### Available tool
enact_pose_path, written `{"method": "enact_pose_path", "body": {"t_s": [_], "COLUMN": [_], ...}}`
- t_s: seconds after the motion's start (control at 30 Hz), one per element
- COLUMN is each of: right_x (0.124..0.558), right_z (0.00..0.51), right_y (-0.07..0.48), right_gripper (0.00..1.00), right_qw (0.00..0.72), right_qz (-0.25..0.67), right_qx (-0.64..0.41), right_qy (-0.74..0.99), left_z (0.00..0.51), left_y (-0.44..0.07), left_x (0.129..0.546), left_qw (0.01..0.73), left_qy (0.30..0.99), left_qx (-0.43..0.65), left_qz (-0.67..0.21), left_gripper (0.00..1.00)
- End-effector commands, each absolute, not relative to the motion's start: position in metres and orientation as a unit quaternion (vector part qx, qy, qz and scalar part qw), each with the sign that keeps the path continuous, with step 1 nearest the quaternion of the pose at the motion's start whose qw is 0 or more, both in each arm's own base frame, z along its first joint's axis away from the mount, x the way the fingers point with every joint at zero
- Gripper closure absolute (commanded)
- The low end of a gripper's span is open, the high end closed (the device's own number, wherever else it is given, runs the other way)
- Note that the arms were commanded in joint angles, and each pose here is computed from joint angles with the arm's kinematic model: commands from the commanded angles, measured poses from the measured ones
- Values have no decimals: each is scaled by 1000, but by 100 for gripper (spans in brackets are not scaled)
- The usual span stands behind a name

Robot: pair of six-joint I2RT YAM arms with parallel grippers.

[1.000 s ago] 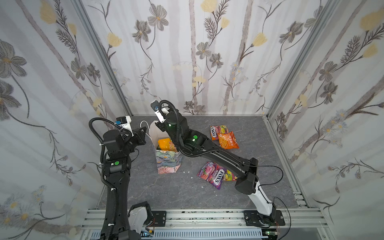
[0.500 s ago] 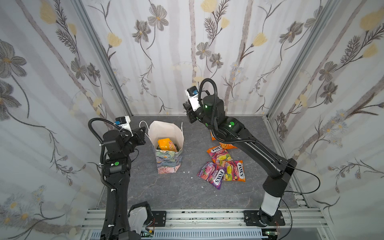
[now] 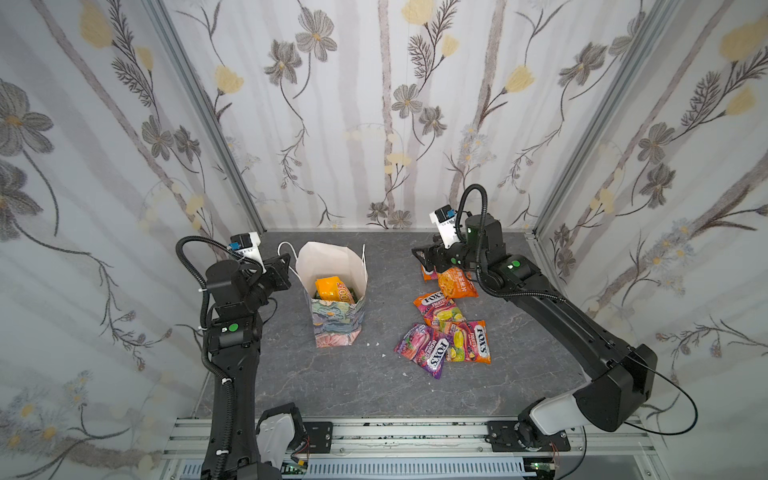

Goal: Place the snacks into the paper bag
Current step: 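Withdraw the right gripper from the paper bag back toward the snack pile, then lower the right gripper onto the pink Fox's berries bag and grasp its top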

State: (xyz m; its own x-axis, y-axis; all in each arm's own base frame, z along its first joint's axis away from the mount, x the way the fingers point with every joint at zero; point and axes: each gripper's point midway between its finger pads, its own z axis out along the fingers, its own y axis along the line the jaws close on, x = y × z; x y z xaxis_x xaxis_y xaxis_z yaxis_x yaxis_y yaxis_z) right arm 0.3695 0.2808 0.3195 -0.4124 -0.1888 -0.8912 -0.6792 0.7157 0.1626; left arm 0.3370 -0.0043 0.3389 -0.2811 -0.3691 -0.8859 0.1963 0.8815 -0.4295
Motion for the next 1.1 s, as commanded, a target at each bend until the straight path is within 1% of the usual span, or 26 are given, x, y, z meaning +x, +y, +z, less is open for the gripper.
{"method": "enact_pose_path", "body": {"t_s": [0.0, 0.2, 0.33, 0.37, 0.6, 0.9, 1.07], "right_x": [346, 333, 329, 331, 323, 314, 304], "right_z": [287, 238, 218, 203, 151, 109, 90], "right_y": [293, 291, 287, 286, 275, 268, 279], "right_gripper": [16, 14, 14, 14, 15, 16, 21], "right_qw": [394, 320, 281, 259, 159, 101, 79], "right_qz": [300, 294, 284, 275, 232, 180, 167], "right_qx": [-312, -321, -316, -313, -302, -312, -327], "right_qy": [811, 841, 861, 871, 911, 927, 927], "left_z": [345, 344, 343, 344, 343, 341, 341], "left_y": [-3, -3, -4, -4, -6, -6, -6], "left_x": [338, 338, 338, 338, 338, 340, 340], "left_qw": [606, 605, 603, 603, 601, 598, 598], "left_qy": [760, 761, 762, 762, 762, 763, 763], "left_qx": [-51, -50, -48, -48, -46, -47, -47], "left_qz": [-230, -228, -233, -233, -237, -239, -240], "left_gripper": [100, 100, 100, 100, 100, 100, 100]}}
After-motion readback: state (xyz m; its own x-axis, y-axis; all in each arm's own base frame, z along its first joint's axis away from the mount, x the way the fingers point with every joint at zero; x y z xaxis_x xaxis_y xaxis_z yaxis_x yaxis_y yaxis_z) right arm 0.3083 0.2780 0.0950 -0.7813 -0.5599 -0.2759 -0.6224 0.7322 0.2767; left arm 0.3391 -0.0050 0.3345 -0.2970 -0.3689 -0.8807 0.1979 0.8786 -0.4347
